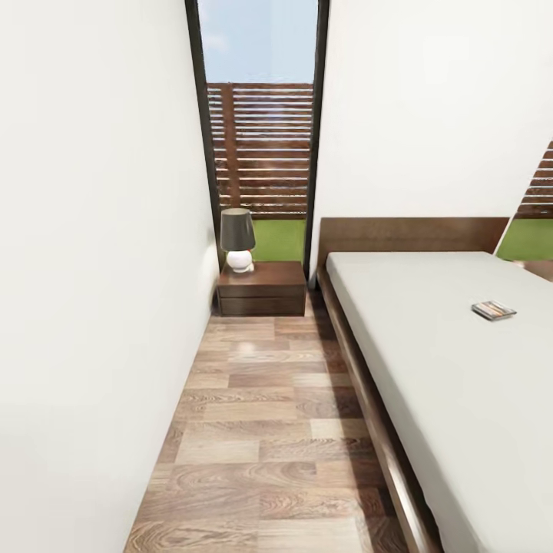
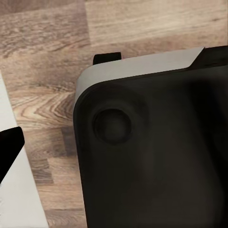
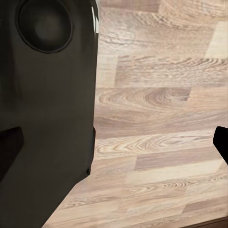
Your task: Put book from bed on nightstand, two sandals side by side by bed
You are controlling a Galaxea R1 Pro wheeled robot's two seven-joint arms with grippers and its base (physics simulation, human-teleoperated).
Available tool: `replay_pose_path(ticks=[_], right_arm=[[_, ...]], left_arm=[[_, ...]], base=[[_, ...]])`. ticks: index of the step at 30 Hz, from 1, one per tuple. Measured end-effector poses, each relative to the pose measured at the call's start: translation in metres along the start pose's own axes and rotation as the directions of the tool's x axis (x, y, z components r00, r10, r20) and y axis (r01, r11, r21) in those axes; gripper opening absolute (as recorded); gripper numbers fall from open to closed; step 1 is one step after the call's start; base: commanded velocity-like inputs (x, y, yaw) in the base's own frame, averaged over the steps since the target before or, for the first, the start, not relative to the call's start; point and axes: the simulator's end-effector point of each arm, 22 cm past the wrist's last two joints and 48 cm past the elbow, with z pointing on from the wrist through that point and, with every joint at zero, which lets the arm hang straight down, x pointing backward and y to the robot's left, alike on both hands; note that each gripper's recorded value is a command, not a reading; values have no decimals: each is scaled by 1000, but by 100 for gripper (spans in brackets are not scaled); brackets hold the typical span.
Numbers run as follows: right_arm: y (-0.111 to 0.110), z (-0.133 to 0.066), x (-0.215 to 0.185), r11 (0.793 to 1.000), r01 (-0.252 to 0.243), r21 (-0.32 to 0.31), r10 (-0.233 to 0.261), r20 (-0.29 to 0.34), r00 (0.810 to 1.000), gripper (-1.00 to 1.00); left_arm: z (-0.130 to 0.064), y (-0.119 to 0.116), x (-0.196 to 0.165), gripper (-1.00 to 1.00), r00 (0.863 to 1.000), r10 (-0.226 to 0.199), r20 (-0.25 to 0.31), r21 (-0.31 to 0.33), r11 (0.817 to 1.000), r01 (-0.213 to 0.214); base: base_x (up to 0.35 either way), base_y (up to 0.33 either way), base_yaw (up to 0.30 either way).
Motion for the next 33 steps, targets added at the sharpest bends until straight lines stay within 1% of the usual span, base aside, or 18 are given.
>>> replay_pose_path(ticks=[33], right_arm=[[0,0,0,1000,-1,0,1,0,1000,100]], left_arm=[[0,0,0,100,1000,0,0,0,1000,0]], base=[[75,0,0]])
